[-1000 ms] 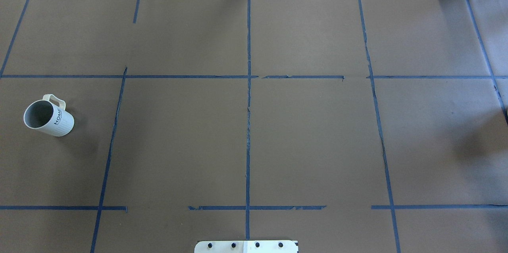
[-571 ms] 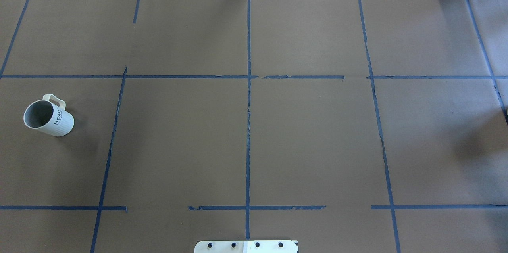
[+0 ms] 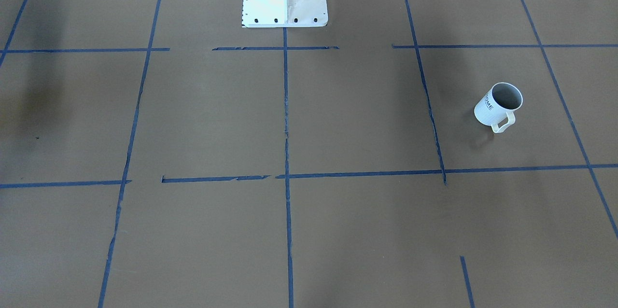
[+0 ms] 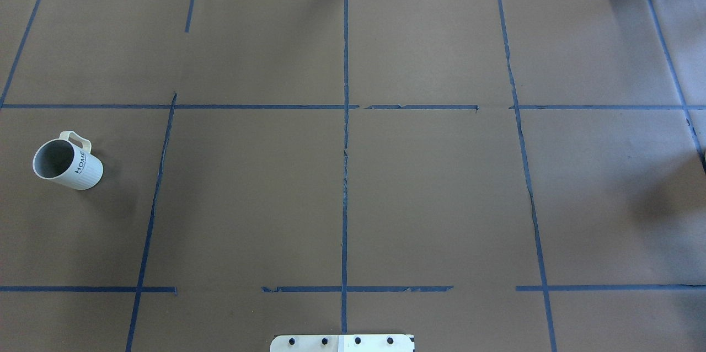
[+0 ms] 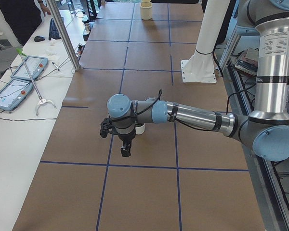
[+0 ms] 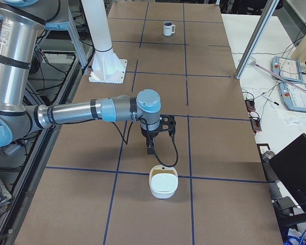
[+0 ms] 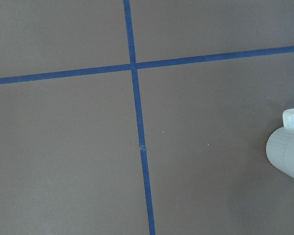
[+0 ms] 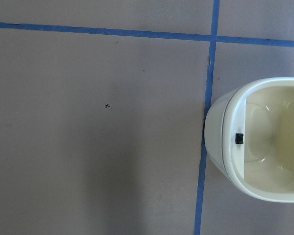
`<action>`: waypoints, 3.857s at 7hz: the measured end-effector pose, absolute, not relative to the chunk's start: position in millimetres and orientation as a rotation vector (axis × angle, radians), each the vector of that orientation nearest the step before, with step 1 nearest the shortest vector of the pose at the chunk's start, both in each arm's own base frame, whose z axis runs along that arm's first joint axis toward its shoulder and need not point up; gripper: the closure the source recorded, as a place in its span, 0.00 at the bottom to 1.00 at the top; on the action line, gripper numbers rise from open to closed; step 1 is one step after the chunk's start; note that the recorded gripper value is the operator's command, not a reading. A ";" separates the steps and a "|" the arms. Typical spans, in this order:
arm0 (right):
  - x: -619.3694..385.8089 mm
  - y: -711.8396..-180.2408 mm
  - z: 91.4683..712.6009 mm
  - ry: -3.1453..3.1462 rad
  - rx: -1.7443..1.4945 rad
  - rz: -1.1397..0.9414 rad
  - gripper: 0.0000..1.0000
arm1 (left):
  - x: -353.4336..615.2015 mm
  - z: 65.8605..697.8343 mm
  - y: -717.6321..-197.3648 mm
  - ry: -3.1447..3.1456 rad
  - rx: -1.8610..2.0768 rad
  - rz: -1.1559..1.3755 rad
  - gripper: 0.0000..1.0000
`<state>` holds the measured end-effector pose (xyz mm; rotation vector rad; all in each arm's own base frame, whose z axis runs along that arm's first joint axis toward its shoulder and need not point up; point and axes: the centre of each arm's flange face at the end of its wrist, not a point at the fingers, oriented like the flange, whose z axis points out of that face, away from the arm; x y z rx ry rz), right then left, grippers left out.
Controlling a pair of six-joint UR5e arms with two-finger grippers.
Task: Left arm hands cup to right arm to dump lemon
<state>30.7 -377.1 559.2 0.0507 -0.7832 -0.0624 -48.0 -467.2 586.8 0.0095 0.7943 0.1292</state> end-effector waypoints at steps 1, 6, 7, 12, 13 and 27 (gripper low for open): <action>30.5 -377.2 559.0 -0.783 0.052 -0.064 0.00 | -47.6 588.3 -465.8 0.796 0.007 0.128 0.00; 28.4 -380.5 554.8 -0.789 0.095 -0.078 0.00 | -44.5 574.9 -468.7 0.800 0.068 0.157 0.00; 27.6 -380.8 554.7 -0.790 0.098 -0.082 0.00 | -38.5 561.3 -468.8 0.801 0.077 0.147 0.00; 25.5 -381.3 556.3 -0.792 0.093 -0.079 0.00 | 92.8 535.6 -437.8 0.838 0.024 0.018 0.00; 25.2 -381.3 556.2 -0.792 0.093 -0.080 0.00 | 113.7 540.4 -431.6 0.829 0.024 0.015 0.00; 11.0 -387.5 539.0 -0.861 0.096 -0.080 0.00 | 211.9 484.0 -483.7 0.876 -0.004 -0.025 1.00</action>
